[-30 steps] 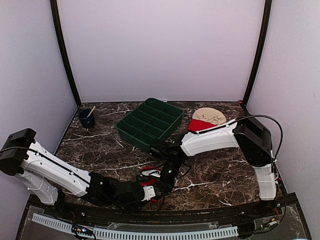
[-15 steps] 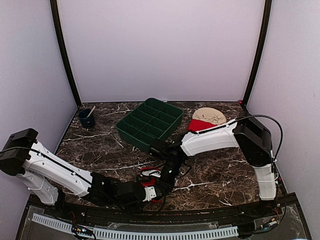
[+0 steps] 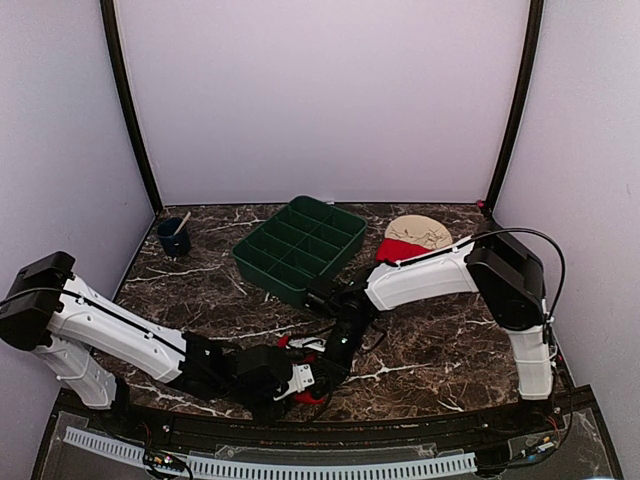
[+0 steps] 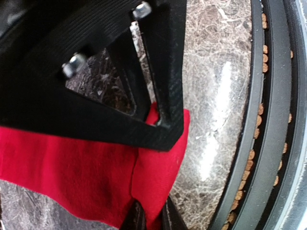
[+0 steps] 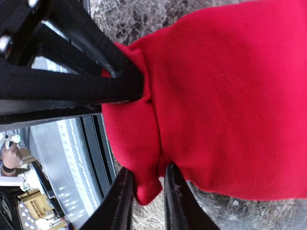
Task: Roll the socks
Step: Roll the sock at the center of the board.
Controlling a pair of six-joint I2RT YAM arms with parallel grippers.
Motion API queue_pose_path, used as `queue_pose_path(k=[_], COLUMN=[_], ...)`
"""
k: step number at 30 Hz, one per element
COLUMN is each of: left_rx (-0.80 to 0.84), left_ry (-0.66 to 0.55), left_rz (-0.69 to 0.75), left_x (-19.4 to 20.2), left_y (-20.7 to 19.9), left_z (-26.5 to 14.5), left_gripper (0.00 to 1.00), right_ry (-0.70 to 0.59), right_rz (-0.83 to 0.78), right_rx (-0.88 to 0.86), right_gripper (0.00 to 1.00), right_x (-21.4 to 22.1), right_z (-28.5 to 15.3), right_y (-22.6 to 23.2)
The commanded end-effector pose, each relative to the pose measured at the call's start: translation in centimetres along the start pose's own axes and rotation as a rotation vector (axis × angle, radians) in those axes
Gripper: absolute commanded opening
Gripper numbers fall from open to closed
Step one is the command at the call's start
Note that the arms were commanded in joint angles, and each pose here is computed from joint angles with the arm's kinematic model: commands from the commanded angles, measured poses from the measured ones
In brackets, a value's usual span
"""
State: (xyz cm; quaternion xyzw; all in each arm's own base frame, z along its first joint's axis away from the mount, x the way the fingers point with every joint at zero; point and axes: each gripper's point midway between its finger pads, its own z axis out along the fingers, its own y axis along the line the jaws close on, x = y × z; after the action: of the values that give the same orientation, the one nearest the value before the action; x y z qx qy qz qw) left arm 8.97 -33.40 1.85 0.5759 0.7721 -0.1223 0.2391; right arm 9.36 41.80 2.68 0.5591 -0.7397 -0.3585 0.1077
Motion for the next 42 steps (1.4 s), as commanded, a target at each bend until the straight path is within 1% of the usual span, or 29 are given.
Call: queue_pose_path(k=[1,11,15,20,22,24,30,39,42], left_rx=[0.091,0.149,0.169,0.214,0.239,0.267,0.372,0.534,0.581], left_ry=[0.088,0.107,0.106,0.096,0.089,0.088,0.091,0.133,0.158], left_rz=[-0.044,-0.098,-0.130,-0.173,-0.190,-0.207,-0.253,-0.302,-0.323], left_x=[1.7,1.7,1.6,1.2,1.0,0.9,0.7,0.3,0.4], left_y=[-1.2,-1.2,-1.0,-0.9,-0.9,-0.9,-1.3,-1.9,-2.0], left_z=[0.2,0.1,0.1,0.0,-0.2,-0.2,-0.6,-1.0,-0.8], left_gripper=[0.12,0.12,0.12,0.12,0.12,0.12,0.12,0.10,0.08], right_ry=[-0.053,-0.178,-0.214,-0.294,-0.327,-0.333,-0.402,-0.543,-0.562], right_rz=[-0.016,0.007,0.013,0.031,0.034,0.052,0.061,-0.003,-0.013], right_rx=[0.007,0.003,0.013,0.052,0.075,0.101,0.178,0.338,0.363], right_gripper=[0.25,0.38,0.38,0.39,0.39,0.39,0.40,0.39,0.39], right_x=[-0.7,-1.4,-1.4,-1.7,-2.0,-1.3,-1.1,-0.7,0.0], right_z=[-0.9,-3.2,-3.9,-5.5,-6.2,-6.2,-7.5,-10.6,-11.1], right_y=[0.1,0.1,0.0,-0.8,-1.0,-1.5,-2.2,-2.1,-1.8])
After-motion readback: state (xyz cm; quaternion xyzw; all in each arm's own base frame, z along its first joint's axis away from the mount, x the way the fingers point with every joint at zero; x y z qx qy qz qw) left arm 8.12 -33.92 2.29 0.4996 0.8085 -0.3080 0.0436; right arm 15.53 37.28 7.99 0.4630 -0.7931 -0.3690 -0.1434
